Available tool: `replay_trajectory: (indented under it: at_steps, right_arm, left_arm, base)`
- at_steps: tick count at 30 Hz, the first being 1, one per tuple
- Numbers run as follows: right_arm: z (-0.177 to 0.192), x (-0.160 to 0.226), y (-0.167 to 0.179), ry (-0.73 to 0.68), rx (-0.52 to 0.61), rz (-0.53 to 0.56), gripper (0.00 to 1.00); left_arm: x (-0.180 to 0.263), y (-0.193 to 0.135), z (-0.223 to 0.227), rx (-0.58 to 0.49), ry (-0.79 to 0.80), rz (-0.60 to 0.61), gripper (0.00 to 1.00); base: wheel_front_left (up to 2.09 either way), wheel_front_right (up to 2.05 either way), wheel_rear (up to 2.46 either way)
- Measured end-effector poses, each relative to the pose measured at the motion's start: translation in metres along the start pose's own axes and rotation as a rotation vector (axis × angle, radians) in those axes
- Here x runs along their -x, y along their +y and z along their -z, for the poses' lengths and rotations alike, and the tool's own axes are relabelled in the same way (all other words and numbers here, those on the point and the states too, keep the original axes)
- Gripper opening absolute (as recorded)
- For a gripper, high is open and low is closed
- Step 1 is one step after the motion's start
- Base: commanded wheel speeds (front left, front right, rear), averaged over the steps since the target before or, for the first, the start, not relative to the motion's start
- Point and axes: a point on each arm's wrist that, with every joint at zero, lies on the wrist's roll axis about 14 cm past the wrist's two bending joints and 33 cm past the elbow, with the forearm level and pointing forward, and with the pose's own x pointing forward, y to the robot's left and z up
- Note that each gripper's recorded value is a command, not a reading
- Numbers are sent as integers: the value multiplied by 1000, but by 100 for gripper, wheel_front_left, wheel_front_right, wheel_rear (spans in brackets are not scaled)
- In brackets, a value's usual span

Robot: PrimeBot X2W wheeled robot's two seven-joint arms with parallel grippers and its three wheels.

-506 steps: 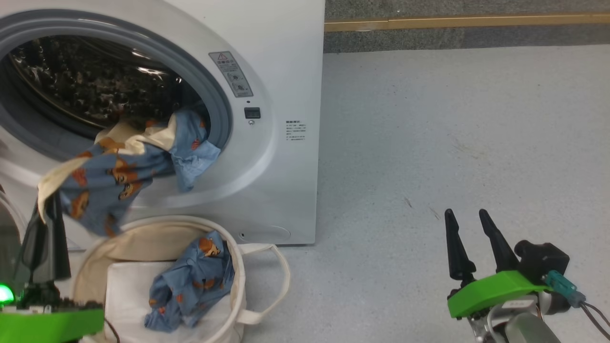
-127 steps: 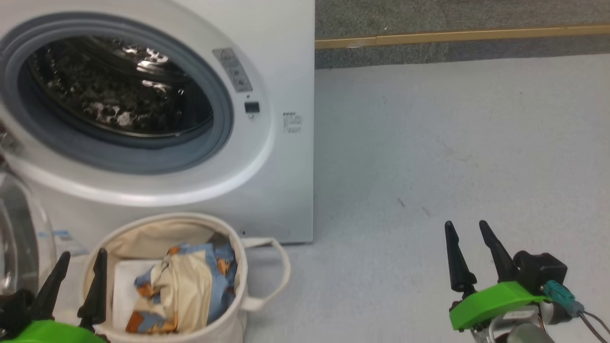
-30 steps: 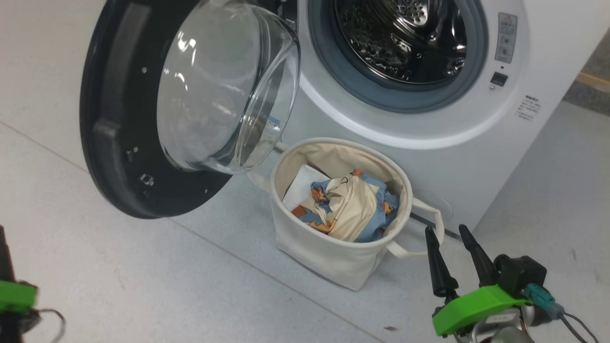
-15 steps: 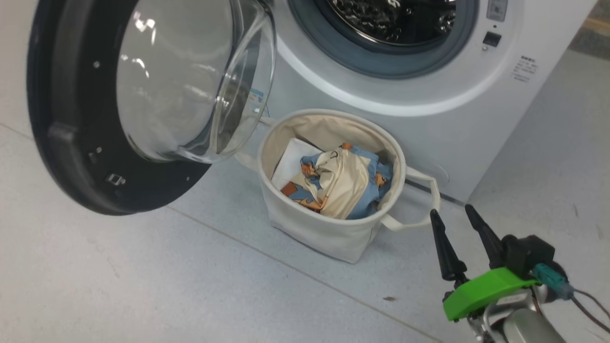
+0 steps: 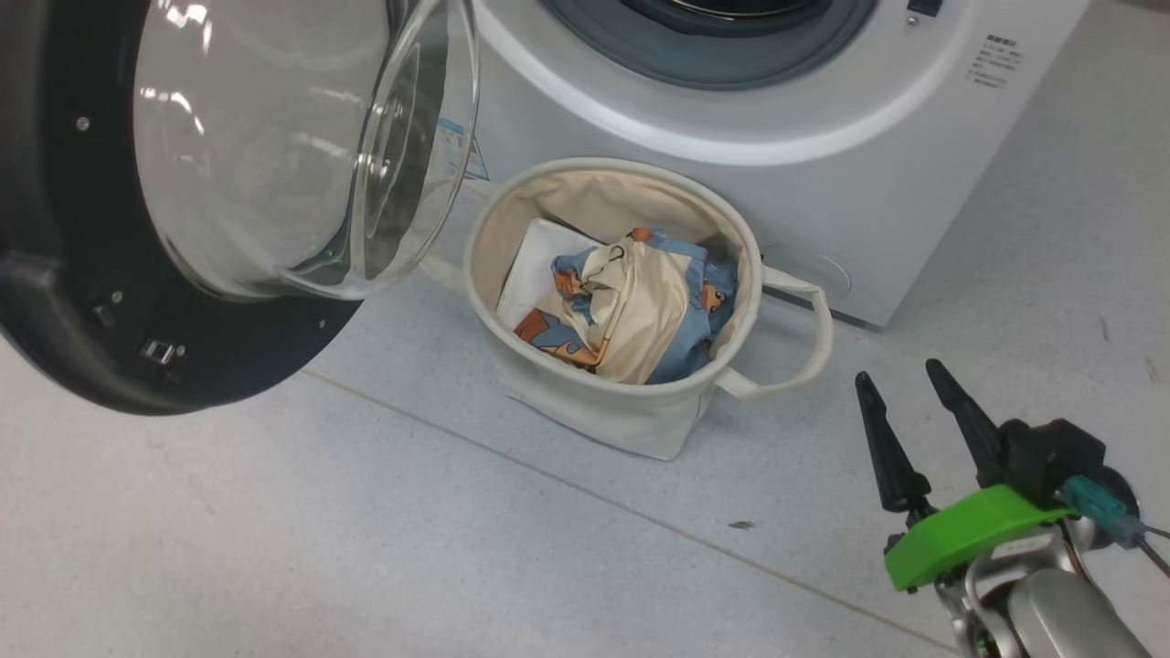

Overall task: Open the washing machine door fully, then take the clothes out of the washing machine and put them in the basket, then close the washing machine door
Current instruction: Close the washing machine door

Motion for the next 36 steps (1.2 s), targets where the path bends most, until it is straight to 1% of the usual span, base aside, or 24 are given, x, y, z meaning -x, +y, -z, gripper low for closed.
replay_trajectory:
  at_steps: [4,6,8,11,18,22,24,28,36]
  right_arm:
    - [-3,0,-5,-3,14,5,100]
    - [-3,-1,-6,-1,13,7,100]
    - [-3,-1,-8,3,14,11,100]
    - [-4,-1,-10,4,20,11,100]
    - [-7,-2,-10,3,24,8,100]
    - [-11,-1,-9,-5,31,8,100]
    - [-13,1,-6,-11,32,8,100]
    - [-16,5,3,-21,30,7,100]
    - [-29,7,31,-69,22,-24,100]
  left_arm:
    - [-11,-17,-4,-3,-47,22,0]
    - [-15,-22,-6,-24,-73,31,0]
    - [-18,-23,-7,-32,-93,30,0]
    - [-23,-22,3,-46,-72,27,0]
    - [-36,-24,44,-82,55,32,0]
    - [-34,-31,55,-100,117,51,0]
    - [-30,-40,63,-123,168,79,0]
    - [-17,-61,78,-154,240,175,0]
    - [18,-73,134,-219,426,290,0]
  base:
    - [0,0,0]
    - [0,0,0]
    - [0,0,0]
    - [0,0,0]
    - [0,0,0]
    - [0,0,0]
    - [0,0,0]
    - [0,0,0]
    - [0,0,0]
